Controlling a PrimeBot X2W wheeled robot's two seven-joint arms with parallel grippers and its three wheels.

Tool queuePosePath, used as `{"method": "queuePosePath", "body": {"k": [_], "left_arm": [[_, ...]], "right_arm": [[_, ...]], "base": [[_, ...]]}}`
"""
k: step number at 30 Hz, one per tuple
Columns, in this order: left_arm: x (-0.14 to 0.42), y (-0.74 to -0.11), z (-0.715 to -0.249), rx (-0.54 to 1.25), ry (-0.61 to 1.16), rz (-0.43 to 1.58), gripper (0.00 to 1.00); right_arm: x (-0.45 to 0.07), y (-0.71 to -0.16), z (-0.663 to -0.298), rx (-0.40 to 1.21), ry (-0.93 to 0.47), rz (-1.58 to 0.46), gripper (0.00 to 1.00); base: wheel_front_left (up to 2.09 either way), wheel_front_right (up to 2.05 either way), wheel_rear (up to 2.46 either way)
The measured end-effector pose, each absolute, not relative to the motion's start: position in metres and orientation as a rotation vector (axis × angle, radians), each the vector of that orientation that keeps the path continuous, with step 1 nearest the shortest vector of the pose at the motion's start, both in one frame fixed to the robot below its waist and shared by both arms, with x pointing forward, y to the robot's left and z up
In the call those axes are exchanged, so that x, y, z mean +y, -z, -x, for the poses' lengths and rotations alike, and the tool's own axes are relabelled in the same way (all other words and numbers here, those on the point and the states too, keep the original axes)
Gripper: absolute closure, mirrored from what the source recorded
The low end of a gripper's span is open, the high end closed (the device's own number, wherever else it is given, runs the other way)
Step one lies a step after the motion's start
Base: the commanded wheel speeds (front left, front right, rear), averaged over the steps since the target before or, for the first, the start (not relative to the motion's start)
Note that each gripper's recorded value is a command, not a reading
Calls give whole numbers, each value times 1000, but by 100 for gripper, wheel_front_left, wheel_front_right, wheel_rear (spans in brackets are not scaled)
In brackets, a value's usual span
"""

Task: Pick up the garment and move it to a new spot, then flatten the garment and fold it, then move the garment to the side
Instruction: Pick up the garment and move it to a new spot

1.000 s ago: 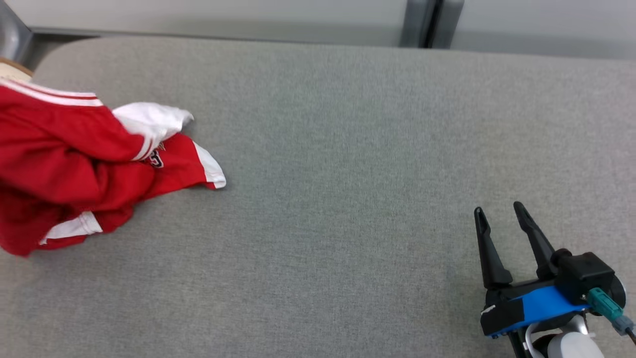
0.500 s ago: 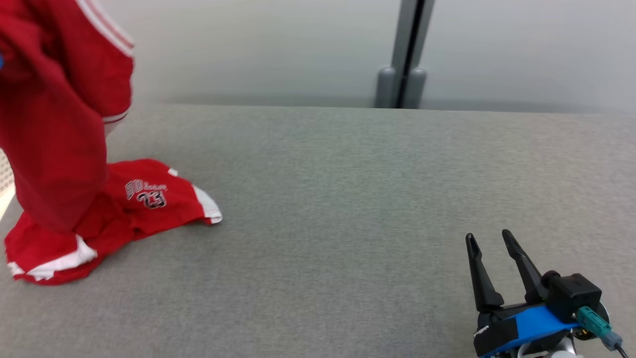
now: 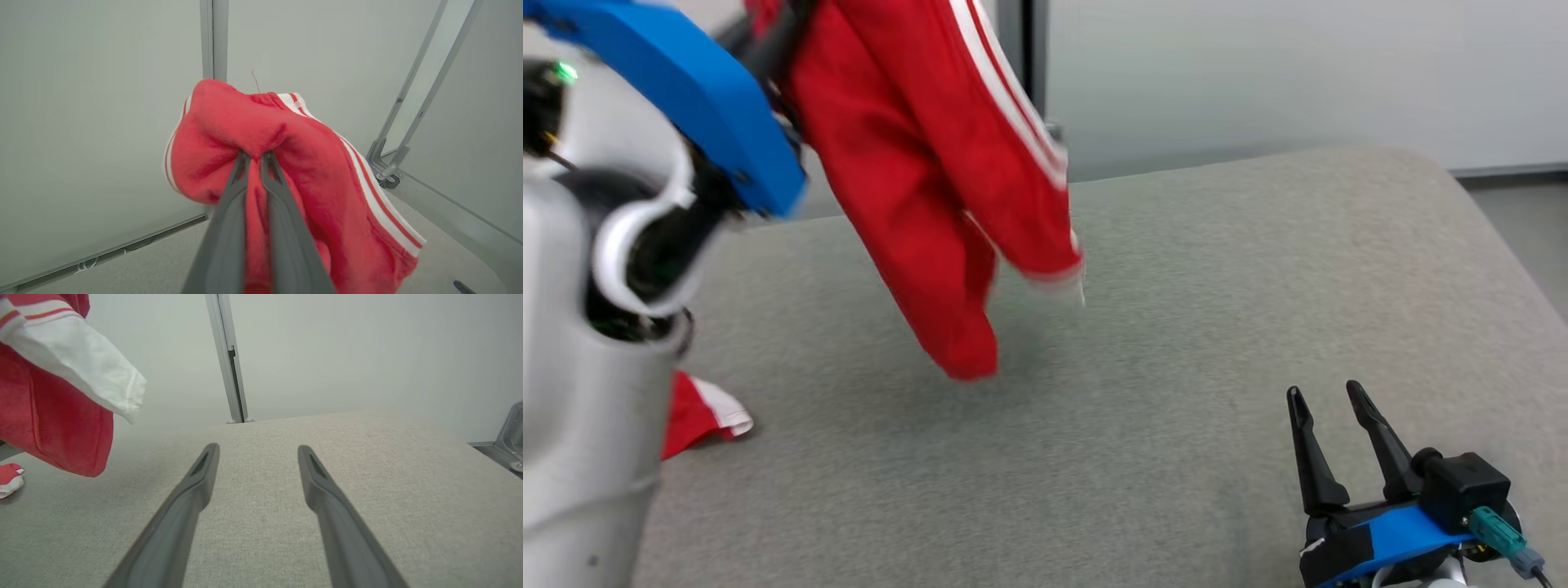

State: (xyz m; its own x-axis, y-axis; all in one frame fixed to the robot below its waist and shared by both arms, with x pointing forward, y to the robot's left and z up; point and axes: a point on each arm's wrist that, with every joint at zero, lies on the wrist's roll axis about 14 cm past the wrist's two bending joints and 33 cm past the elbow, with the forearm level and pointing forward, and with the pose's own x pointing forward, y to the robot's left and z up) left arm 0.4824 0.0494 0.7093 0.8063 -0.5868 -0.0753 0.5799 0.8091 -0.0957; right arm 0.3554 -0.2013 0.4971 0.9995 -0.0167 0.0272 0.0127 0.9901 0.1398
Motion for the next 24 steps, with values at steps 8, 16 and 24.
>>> {"method": "queuePosePath", "body": {"k": [8,16,24], "left_arm": [[-29,-607,-466,303,778,55,100],[-62,-489,-432,519,833,-35,63],[-71,-461,-412,514,814,88,0]], "right_arm": [[-227,-494,-336,-18,103,-135,0],[-236,-490,-330,-5,134,-134,0],[-230,-489,-334,-4,114,-144,0]], "base": [[0,0,0],[0,0,0],[0,0,0]]}}
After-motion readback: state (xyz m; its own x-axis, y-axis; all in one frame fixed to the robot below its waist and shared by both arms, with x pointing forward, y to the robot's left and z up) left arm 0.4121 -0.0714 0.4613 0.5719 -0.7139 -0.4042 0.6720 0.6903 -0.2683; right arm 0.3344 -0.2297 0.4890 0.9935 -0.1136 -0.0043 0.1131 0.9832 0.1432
